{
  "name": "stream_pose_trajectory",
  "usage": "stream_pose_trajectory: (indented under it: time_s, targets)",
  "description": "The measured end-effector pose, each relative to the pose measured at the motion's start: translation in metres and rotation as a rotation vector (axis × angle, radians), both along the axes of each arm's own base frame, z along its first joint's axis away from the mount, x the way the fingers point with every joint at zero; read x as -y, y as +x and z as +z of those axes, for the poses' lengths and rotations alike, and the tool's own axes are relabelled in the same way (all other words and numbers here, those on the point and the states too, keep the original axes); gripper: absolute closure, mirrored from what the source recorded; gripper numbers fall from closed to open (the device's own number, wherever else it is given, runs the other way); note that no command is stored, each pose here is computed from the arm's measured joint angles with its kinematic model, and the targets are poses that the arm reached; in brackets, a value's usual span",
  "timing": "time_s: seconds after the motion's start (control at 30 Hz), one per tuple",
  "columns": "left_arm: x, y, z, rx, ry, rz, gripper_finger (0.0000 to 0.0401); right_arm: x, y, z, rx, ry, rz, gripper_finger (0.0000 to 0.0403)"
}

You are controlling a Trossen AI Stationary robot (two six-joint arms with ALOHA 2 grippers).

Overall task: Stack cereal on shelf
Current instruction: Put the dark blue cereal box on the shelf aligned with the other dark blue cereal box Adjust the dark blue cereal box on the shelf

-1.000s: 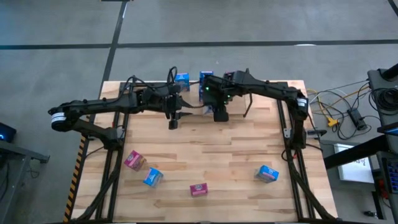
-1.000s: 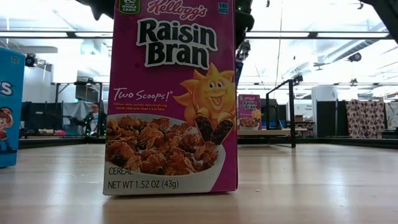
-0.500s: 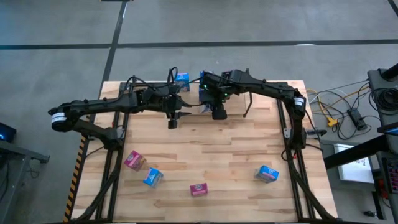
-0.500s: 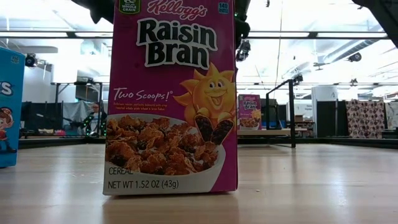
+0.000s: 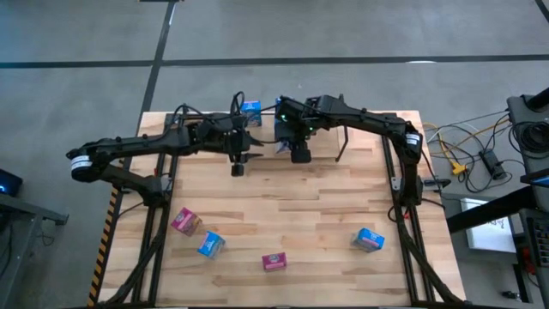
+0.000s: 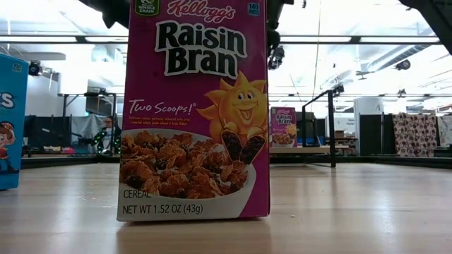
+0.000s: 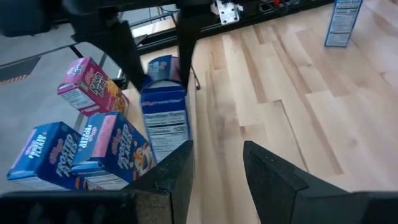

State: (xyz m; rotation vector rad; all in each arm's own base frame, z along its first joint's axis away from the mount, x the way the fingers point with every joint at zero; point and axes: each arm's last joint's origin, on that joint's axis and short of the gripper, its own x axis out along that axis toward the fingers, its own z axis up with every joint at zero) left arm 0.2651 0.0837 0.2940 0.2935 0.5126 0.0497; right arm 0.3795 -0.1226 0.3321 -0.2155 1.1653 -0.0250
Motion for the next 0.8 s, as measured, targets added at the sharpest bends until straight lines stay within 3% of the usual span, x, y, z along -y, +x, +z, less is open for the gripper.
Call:
stream_pose_trajectory:
  time_s: [0.8]
  targets:
    - [-0.005, -0.002, 0.000, -0.004, 0.019, 0.028, 0.0278, 0.006, 0.001, -0.024, -0.026, 0.009, -0.017, 0.0245]
